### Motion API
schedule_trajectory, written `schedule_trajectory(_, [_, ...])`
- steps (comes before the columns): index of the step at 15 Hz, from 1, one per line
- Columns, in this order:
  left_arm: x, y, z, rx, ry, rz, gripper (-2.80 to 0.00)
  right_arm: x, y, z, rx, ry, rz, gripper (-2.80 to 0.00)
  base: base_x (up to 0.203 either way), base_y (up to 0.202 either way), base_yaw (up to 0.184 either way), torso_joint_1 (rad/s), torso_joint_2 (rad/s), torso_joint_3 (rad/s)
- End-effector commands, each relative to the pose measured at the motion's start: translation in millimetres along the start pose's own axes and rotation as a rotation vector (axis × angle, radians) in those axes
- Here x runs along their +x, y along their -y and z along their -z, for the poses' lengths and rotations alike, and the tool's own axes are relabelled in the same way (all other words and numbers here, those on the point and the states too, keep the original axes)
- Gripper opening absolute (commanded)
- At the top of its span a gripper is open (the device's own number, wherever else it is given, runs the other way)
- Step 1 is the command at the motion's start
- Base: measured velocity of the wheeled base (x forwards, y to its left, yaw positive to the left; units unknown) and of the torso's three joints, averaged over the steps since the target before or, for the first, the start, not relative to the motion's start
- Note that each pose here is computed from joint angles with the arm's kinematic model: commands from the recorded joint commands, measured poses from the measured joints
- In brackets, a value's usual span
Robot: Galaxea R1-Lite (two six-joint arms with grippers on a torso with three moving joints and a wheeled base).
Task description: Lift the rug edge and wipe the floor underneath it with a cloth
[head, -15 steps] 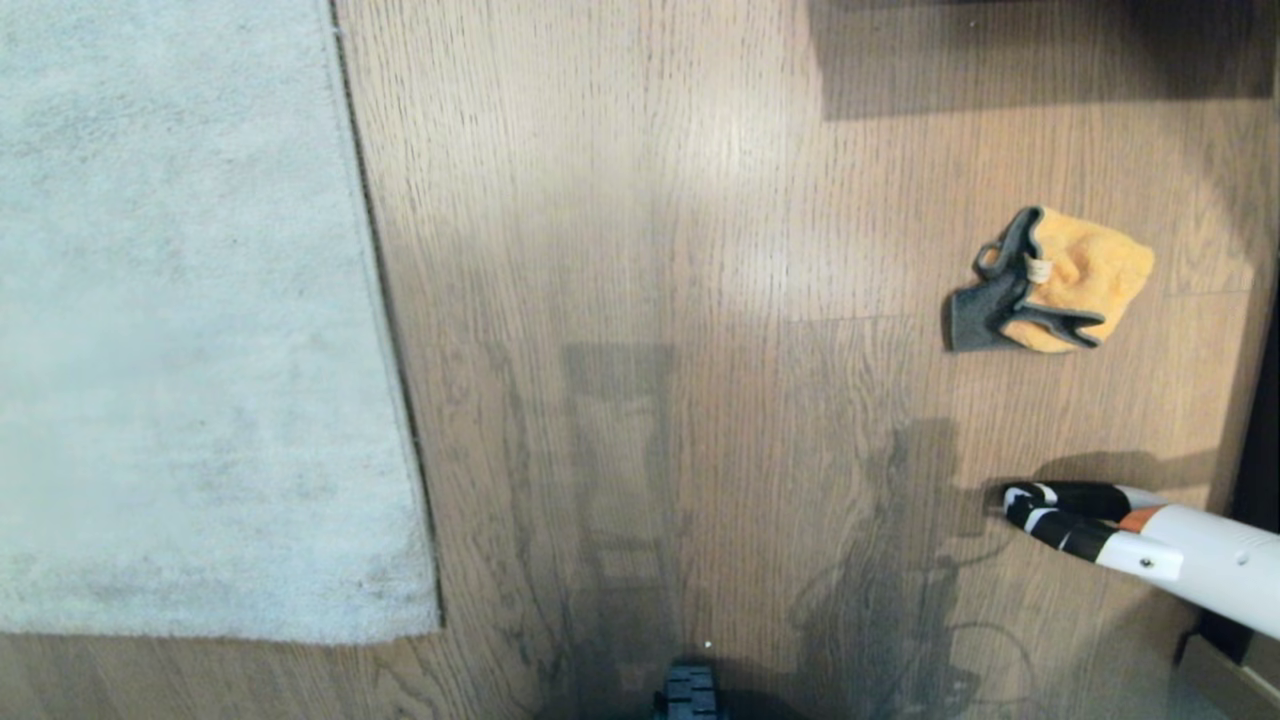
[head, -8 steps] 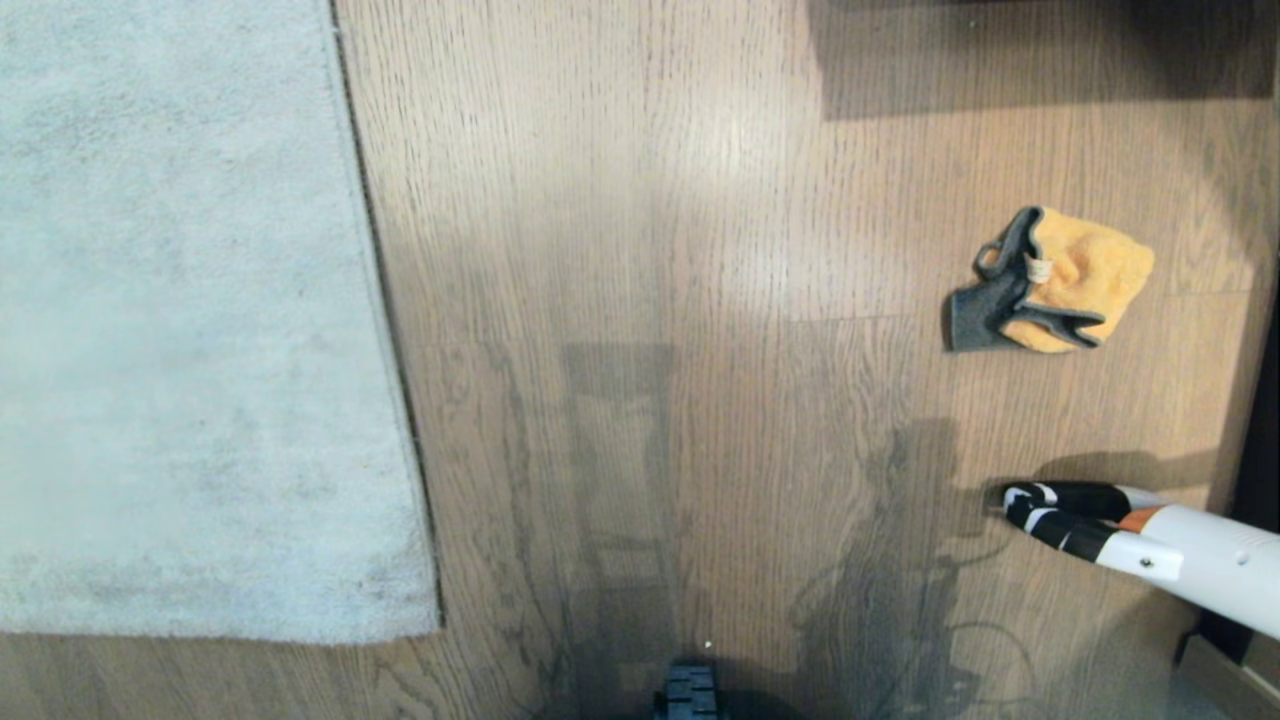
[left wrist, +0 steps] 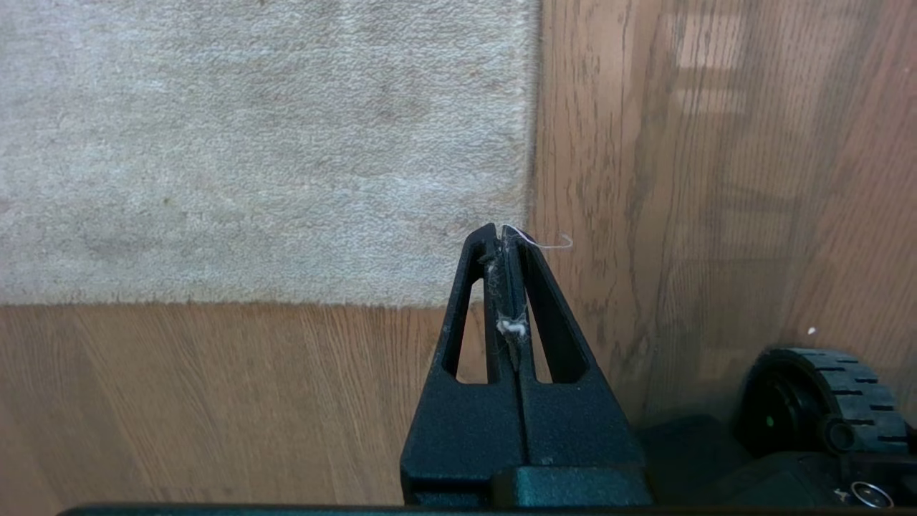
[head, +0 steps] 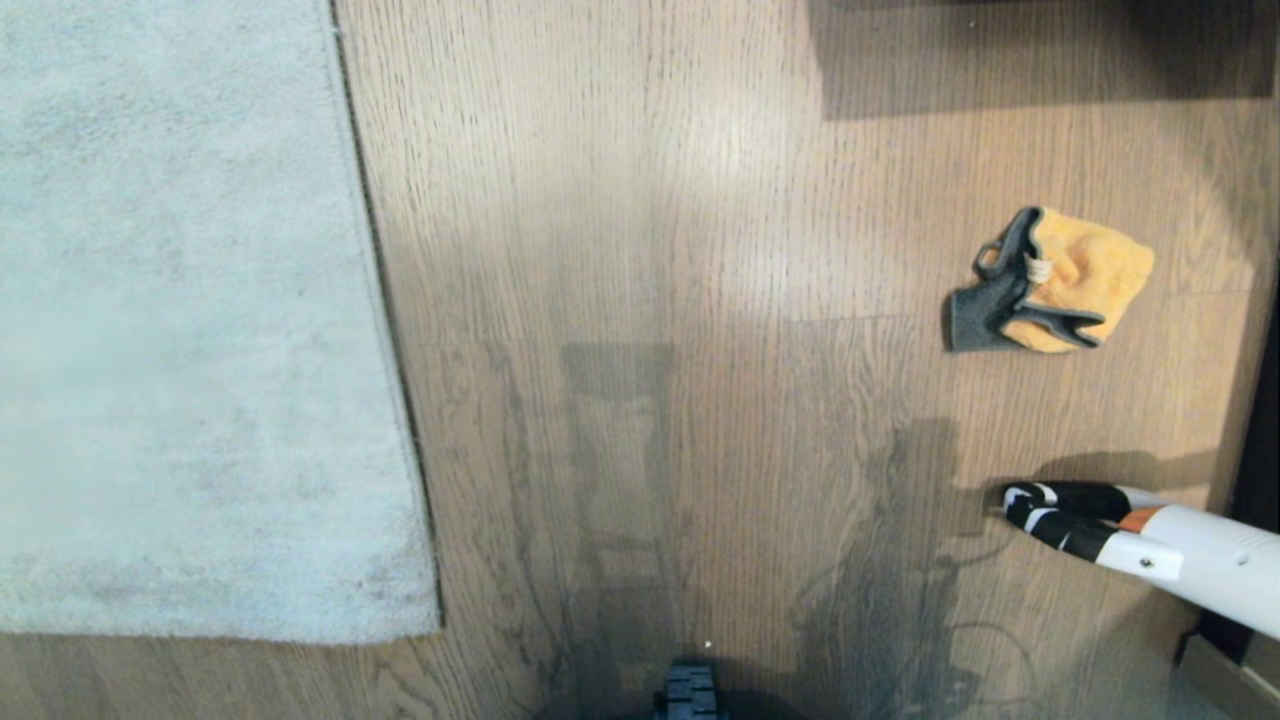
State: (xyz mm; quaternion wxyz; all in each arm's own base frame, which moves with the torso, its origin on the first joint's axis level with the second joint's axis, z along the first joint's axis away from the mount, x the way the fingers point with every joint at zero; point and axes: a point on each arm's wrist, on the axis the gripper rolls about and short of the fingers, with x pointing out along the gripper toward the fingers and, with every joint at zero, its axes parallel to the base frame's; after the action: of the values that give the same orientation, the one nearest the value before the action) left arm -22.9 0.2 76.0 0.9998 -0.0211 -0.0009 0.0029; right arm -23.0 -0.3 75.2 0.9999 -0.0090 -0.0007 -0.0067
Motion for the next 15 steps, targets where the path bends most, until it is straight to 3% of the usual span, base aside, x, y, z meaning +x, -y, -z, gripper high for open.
schedule_trajectory(1, [0.0,0.0,0.1,0.000,0.000,0.000,-2.80,0.2,0.0,-0.1,0.000,-0.003,0.000,-2.80,0.000,0.000,0.000,0.000,0.00,0.000])
schedule_trajectory(15, [0.0,0.0,0.1,0.001,0.000,0.003,-2.80,0.2,0.0,-0.1,0.000,-0.003,0.002,-2.80,0.000,0.000,0.000,0.000,0.00,0.000])
